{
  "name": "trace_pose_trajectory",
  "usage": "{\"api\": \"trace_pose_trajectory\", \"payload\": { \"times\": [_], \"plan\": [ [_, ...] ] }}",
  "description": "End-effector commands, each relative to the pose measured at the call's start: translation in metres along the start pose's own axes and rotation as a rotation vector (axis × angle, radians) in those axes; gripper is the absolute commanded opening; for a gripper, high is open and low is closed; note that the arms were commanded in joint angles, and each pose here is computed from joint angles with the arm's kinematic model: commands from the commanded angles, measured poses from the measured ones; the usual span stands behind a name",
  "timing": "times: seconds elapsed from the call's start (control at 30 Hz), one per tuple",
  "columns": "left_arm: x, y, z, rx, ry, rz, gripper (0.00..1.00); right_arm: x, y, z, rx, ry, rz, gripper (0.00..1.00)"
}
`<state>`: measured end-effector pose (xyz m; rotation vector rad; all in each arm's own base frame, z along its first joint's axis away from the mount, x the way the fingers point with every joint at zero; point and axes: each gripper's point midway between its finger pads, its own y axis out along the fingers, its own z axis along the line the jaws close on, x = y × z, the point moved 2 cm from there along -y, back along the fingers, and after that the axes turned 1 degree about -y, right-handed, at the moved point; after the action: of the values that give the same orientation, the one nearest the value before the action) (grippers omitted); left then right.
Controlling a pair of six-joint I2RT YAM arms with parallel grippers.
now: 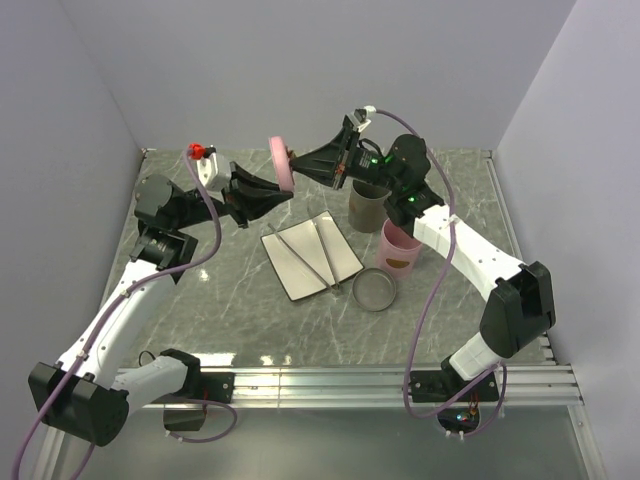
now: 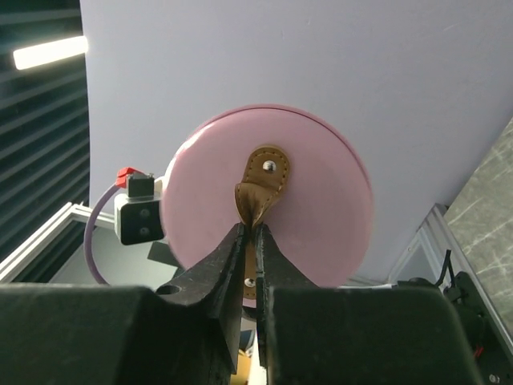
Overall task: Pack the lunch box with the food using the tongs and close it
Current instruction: Pick up the box lid from the center of the board, then close the box lid on the packing box.
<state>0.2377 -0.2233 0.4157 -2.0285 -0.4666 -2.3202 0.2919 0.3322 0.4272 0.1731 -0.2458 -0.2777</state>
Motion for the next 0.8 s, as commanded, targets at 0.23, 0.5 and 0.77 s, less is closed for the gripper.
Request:
{"api": "trace_pose_trajectory", "payload": {
  "times": [0.23,0.5,0.77],
  "plan": [
    [0.01,0.002,0.001,0.044,-0.051,-0.005,0.53,0.014,-0.023,0.021,0.05,-0.129,-0.048,0.0],
    [0.002,-0.014,0.02,0.246,-0.135,0.162,0.87,0.039,-0.074,-0.001,-0.2,-0.354,-0.121,0.0],
    [-0.026,-0.04,0.054,0.513,-0.344,0.331,1.0,0.052,-0.141,-0.017,-0.587,-0.733,-0.164,0.0]
  ]
}}
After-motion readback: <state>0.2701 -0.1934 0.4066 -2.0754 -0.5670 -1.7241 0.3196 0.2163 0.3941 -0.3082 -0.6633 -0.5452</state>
